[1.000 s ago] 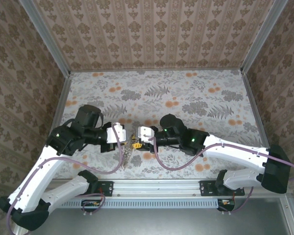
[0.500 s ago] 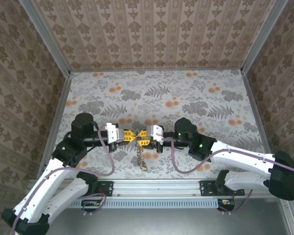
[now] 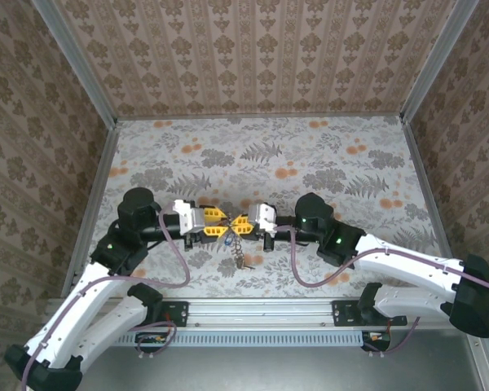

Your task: Put the keys on the keyring

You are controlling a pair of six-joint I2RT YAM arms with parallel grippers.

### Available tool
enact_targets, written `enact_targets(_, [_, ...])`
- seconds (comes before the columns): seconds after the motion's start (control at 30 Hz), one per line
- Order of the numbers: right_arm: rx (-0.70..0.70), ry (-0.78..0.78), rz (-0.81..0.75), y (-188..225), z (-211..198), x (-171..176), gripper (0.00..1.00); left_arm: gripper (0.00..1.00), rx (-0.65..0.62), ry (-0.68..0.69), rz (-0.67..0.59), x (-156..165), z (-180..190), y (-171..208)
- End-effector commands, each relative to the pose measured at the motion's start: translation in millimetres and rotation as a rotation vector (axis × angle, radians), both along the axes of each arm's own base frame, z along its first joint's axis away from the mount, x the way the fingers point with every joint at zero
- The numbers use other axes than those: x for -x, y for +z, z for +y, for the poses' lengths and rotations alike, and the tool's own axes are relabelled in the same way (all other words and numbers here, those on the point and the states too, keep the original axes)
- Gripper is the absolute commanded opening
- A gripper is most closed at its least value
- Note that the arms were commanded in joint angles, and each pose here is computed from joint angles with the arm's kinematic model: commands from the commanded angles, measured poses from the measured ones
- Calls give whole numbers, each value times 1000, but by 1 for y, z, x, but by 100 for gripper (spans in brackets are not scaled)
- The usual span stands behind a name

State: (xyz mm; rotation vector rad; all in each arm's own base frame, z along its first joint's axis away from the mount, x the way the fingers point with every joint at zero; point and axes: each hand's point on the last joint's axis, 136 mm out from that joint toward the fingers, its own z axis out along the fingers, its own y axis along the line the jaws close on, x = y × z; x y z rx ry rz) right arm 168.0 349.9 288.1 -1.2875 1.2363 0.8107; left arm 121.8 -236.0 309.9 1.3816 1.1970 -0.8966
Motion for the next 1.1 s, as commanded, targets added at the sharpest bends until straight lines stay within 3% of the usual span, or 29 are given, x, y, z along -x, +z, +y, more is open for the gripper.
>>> enact_targets(0.0, [165,28,-44,-9,-8,7,0,41,-108,37,-21,3,11,-4])
enact_targets(0.13, [298,50,-54,-19,-13,8,0,44,-164,41,16,1,12,-14])
enact_targets(0.37, [475,42,-45,-29,-16,2,0,33,-200,-25,74,5,2,-26])
enact_targets(0.63, [529,12,18,-26,-13,-4,0,26,-202,-46,85,6,-9,-35])
enact_targets(1.07, [473,13,88,-15,-3,-2,0,27,-257,27,141,-12,-15,-53])
